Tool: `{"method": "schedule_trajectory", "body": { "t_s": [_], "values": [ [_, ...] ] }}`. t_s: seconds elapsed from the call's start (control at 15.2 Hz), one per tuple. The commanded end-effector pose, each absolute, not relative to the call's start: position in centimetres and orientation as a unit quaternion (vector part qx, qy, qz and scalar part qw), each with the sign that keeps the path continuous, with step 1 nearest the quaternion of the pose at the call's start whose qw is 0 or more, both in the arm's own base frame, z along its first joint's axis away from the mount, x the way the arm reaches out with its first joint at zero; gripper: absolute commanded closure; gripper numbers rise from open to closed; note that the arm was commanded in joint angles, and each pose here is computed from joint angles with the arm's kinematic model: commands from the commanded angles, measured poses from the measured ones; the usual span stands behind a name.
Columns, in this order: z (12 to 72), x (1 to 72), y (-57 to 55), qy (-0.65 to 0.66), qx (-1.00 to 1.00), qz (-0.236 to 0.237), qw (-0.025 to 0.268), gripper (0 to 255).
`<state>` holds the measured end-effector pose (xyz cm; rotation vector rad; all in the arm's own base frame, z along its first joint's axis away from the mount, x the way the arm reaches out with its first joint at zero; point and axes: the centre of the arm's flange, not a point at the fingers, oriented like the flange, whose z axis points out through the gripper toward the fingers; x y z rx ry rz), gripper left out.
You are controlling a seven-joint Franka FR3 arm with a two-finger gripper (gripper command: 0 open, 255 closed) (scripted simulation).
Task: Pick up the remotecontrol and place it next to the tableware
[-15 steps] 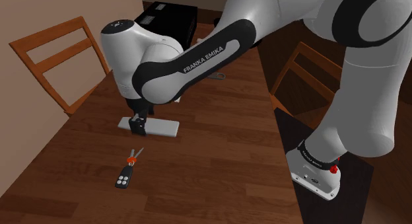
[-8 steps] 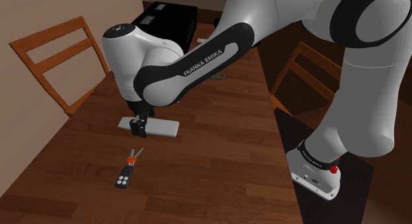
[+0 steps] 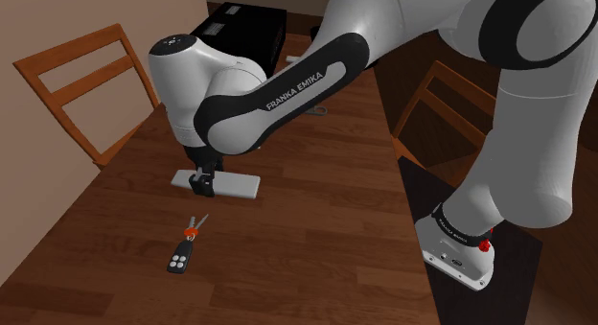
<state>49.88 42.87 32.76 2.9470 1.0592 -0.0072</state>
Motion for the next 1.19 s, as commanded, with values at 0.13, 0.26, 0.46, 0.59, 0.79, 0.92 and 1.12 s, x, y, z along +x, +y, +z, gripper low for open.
{"method": "schedule_trajectory", "body": {
  "t_s": [0.13, 0.26, 0.46, 0.59, 0.79, 0.92, 1.12],
  "values": [
    [32.7, 49.9, 42.9, 0.338, 0.941, -0.002, 0.005, 255],
    [33.8, 49.9, 42.9, 0.338, 0.941, -0.002, 0.005, 255],
    [35.4, 49.9, 42.9, 0.338, 0.941, -0.002, 0.005, 255],
    [36.4, 49.9, 42.9, 0.338, 0.941, -0.002, 0.005, 255],
    [38.0, 49.9, 42.9, 0.338, 0.941, -0.002, 0.005, 255],
    [39.1, 49.9, 42.9, 0.338, 0.941, -0.002, 0.005, 255],
    [40.7, 49.9, 42.9, 0.338, 0.941, -0.002, 0.005, 255]
  ]
}}
